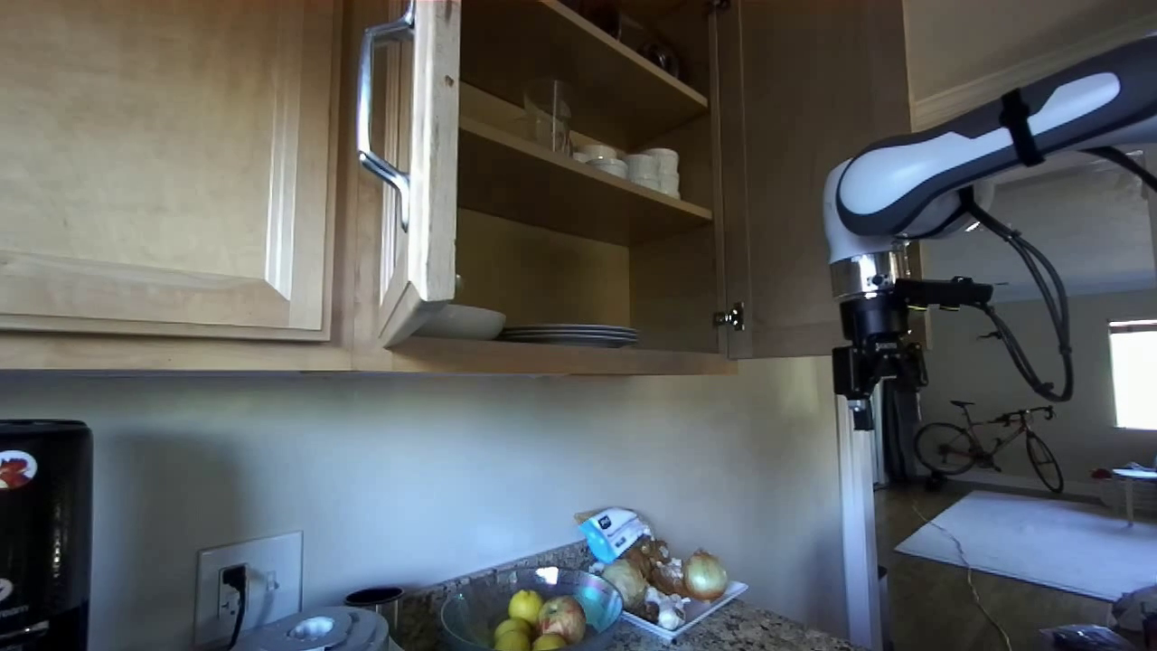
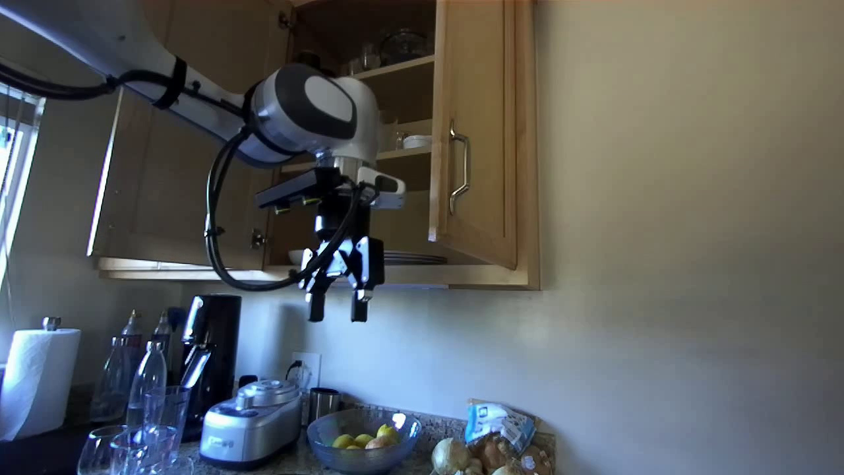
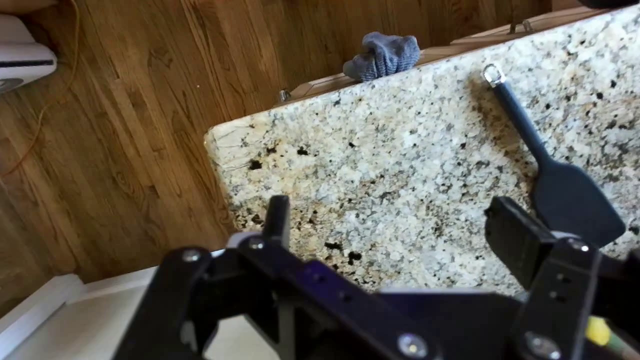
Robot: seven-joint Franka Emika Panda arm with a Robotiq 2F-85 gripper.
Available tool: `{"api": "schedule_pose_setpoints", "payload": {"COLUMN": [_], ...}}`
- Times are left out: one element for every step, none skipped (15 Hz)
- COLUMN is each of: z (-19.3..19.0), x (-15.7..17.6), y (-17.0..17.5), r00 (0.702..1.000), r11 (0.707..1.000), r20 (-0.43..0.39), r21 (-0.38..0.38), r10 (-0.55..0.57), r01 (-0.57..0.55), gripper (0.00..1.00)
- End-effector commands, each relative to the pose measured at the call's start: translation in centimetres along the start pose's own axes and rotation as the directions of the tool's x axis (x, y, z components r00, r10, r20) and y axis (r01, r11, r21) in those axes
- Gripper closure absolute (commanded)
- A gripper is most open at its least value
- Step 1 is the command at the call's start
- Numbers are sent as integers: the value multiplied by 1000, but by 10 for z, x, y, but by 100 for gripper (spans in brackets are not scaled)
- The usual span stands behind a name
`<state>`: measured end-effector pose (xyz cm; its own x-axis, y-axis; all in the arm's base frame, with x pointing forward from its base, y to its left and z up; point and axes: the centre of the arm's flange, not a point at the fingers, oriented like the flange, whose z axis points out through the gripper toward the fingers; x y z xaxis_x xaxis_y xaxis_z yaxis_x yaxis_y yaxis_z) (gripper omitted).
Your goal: Open the top right cupboard door
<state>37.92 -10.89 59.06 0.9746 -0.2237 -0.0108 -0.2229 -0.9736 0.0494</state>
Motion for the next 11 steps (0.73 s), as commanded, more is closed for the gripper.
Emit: {"api": "schedule_pose_setpoints", "payload": {"z": [16, 18, 20, 21, 21, 22, 23, 22, 24, 24, 25], "x": [-13, -12, -12, -10, -10, -10, -10, -12, -12, -12, -11], "y": [-58, -76, -91, -105, -115, -124, -130, -123, -127, -128, -127], "r00": [992, 988, 981, 976, 971, 966, 964, 968, 966, 965, 966], "r11": [993, 988, 983, 977, 972, 968, 966, 969, 967, 967, 967], "r20": [40, 44, 52, 53, 57, 61, 63, 51, 56, 58, 58], "r21": [8, 2, 2, 2, 4, 11, 13, -11, -13, -13, -13], "r10": [-115, -151, -186, -211, -234, -253, -258, -246, -254, -255, -254], "r01": [115, 151, 186, 212, 234, 253, 258, 247, 255, 256, 255], "gripper": [0, 0, 0, 0, 0, 0, 0, 0, 0, 0, 0]}}
